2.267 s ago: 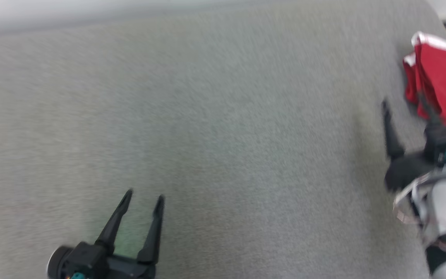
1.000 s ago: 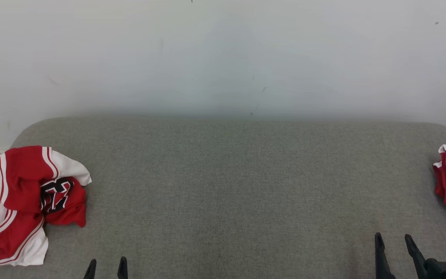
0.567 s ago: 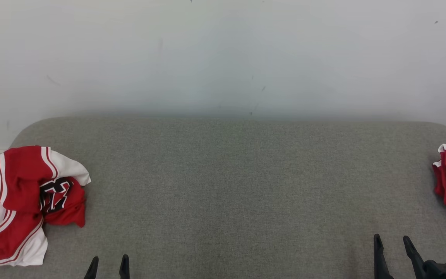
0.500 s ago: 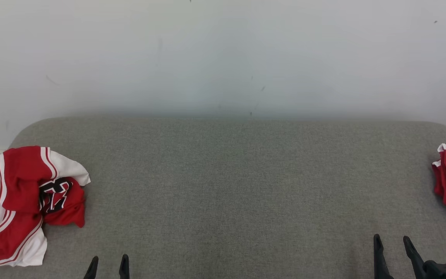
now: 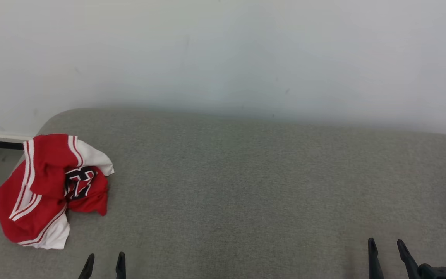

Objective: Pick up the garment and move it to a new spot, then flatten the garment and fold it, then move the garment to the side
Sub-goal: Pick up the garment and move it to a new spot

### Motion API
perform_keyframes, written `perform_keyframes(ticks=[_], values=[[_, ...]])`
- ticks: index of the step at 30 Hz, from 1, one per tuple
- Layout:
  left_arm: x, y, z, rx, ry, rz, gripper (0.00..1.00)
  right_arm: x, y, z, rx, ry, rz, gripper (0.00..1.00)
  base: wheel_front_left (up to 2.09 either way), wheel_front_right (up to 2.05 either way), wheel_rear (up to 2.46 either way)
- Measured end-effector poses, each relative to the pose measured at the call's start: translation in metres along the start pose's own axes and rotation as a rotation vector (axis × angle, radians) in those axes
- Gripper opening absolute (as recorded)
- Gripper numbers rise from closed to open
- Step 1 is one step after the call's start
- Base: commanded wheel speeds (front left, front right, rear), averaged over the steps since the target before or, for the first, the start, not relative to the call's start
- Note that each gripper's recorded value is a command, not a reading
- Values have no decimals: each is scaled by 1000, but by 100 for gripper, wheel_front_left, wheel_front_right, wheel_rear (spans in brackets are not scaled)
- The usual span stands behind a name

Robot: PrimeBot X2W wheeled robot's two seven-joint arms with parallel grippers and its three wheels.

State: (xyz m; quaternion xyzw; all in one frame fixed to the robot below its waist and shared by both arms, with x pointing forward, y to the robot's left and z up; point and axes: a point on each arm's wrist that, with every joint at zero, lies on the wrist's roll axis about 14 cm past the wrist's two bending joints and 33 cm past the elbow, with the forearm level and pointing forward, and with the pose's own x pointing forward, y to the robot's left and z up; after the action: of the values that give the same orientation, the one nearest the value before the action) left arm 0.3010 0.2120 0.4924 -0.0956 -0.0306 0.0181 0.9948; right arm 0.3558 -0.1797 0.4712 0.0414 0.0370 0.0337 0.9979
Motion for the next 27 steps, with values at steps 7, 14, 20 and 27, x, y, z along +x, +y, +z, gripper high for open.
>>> perform_keyframes(ticks=[7, 14, 20, 27], values=[[-27, 35, 7, 26, -19, 110, 100, 14, 39, -7, 2, 22, 118, 100, 0, 0, 0], [-76, 85, 18, 38, -57, 299, 100, 31, 108, -11, -4, 40, 318, 100, 0, 0, 0], [-112, 114, 27, 33, -92, 460, 100, 47, 171, -6, -30, 35, 489, 100, 0, 0, 0], [-133, 126, 28, 47, -80, 557, 100, 57, 212, -16, -35, 64, 598, 100, -3, -3, -3]])
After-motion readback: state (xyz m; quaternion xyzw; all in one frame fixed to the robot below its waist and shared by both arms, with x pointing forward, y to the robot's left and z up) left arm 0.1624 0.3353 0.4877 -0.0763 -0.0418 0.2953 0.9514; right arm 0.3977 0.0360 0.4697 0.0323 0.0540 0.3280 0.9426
